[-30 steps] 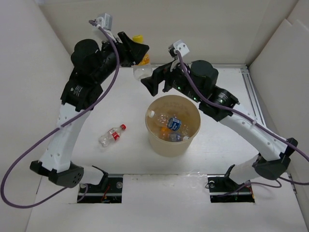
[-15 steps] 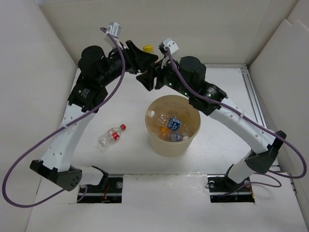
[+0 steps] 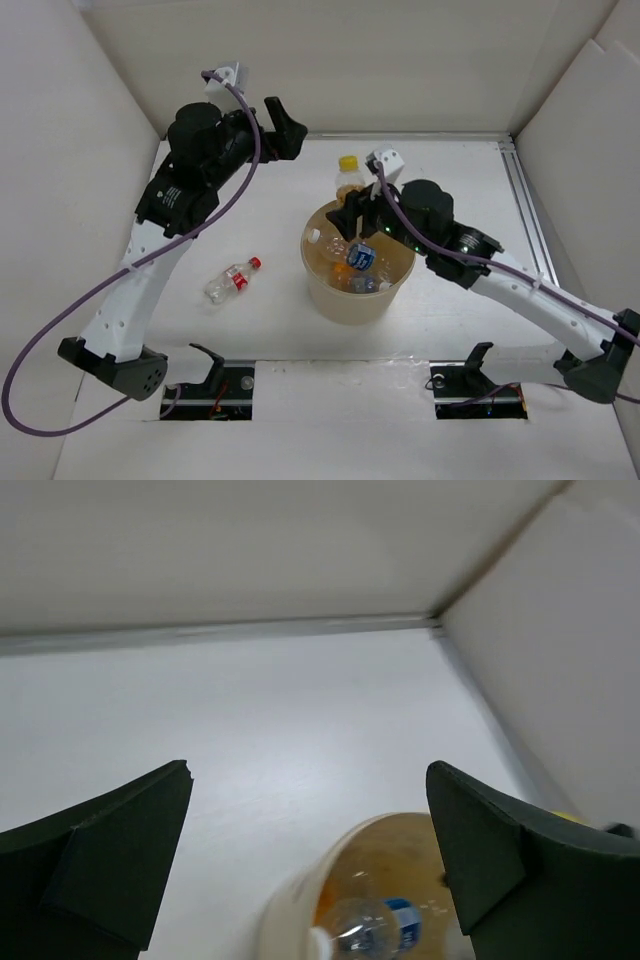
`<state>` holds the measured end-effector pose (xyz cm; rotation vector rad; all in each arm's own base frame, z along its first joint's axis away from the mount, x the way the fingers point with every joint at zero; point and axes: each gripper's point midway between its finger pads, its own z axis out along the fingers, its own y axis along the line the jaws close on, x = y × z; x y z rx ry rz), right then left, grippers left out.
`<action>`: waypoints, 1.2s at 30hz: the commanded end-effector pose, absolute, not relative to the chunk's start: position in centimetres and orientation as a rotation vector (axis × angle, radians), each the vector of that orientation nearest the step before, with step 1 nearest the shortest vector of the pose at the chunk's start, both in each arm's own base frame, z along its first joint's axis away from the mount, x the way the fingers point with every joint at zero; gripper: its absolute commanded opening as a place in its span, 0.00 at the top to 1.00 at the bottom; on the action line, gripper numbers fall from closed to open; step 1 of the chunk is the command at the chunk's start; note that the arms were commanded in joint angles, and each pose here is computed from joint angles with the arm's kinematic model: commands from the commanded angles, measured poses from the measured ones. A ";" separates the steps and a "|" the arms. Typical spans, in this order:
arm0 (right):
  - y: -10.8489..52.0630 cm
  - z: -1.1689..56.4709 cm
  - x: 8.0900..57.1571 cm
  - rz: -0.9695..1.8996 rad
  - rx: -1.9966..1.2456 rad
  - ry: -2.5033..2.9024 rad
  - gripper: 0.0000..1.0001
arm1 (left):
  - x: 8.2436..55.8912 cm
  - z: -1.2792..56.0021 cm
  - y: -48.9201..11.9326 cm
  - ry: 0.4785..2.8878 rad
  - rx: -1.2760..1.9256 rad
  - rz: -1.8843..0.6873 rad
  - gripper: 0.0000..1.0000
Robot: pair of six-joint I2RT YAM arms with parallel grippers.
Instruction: Put the plastic bottles in the bin
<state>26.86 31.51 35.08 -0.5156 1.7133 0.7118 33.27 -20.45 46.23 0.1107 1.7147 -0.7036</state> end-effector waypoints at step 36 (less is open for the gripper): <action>19.6 41.8 14.9 0.969 -0.383 1.477 0.00 | 29.9 11.3 -10.5 2.506 0.476 0.112 0.00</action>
